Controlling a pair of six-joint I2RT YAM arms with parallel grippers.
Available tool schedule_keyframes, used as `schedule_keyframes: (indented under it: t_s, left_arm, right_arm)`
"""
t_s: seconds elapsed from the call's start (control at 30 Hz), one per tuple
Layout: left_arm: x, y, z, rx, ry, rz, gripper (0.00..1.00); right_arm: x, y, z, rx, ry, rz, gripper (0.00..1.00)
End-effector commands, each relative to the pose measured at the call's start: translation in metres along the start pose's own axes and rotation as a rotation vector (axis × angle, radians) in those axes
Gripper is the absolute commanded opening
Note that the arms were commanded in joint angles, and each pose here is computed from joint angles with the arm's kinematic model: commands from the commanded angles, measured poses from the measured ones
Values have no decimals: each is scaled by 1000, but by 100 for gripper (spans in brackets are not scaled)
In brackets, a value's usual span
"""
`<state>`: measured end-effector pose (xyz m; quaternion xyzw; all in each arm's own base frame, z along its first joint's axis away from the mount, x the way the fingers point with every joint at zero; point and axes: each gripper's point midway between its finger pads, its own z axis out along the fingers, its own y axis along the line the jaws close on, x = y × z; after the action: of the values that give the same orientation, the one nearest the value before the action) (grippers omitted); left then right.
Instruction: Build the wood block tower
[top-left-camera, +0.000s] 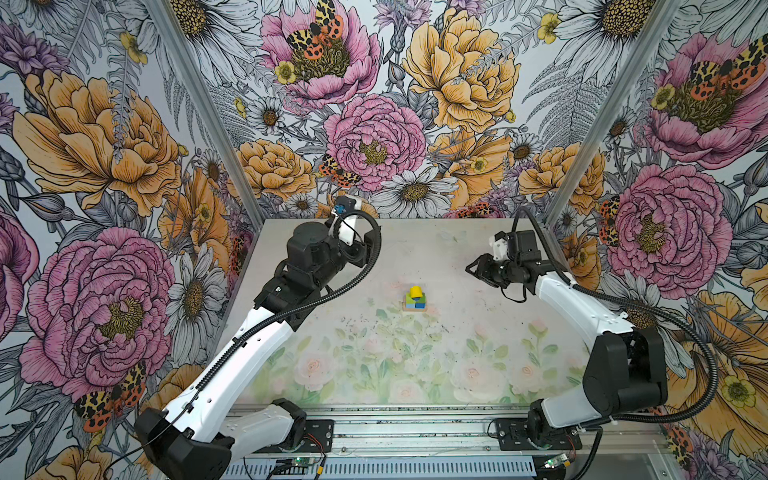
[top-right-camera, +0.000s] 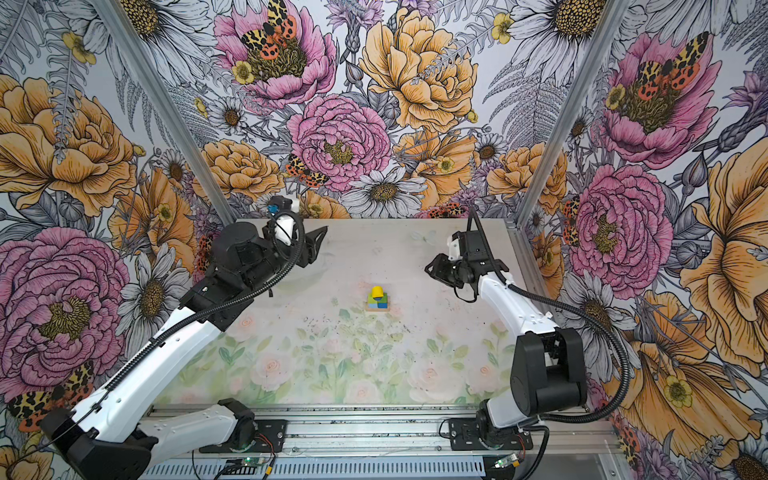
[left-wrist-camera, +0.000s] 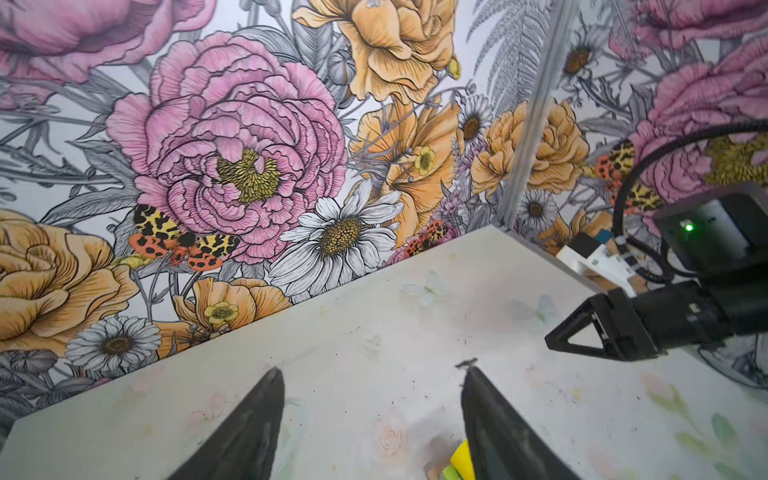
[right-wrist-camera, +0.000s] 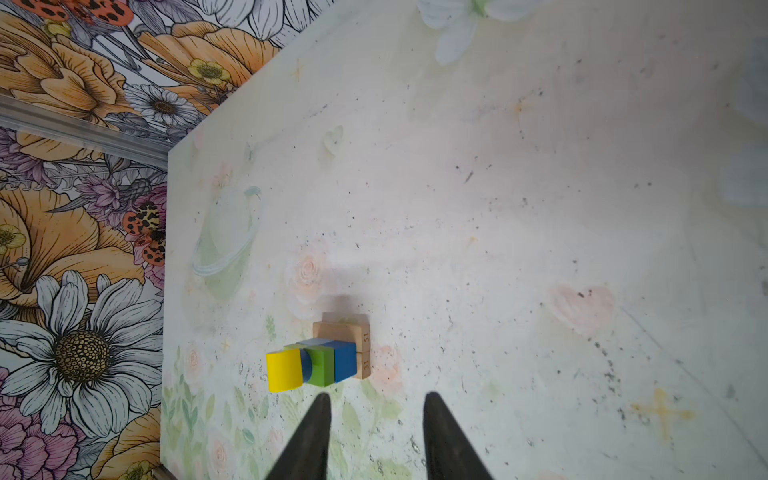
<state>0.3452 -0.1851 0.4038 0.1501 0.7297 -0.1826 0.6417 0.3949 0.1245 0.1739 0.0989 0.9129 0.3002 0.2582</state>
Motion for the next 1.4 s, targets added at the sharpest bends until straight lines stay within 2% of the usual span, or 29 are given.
schedule_keyframes:
  t_s: [0.0, 0.13, 0.23, 0.43, 0.6, 0.73, 1.03, 1.37]
  left_arm:
    - [20, -11, 7, 74, 29, -289, 66]
    - [78, -25, 21, 147, 158, -465, 59]
    - [115, -39, 23, 203, 254, -513, 48]
    - [162, -75, 17, 308, 391, -440, 44]
    - [205, -82, 17, 311, 490, -439, 30]
    - [235, -98, 16, 352, 552, -458, 24]
    - [287, -121, 20, 406, 670, -475, 10]
    - [302, -128, 41, 399, 702, -496, 0]
  right_arm:
    - [-12, 16, 10, -30, 8, -30, 35]
    - [-20, 33, 28, -53, 30, -58, 31]
    - [-22, 45, 43, -65, 52, -70, 27]
    - [-19, 63, 76, -77, 100, -104, 23]
    - [-9, 70, 103, -86, 152, -134, 19]
    - [-3, 70, 116, -81, 172, -150, 15]
    - [10, 72, 124, -72, 195, -195, 8]
    - [31, 76, 124, -74, 230, -218, 4]
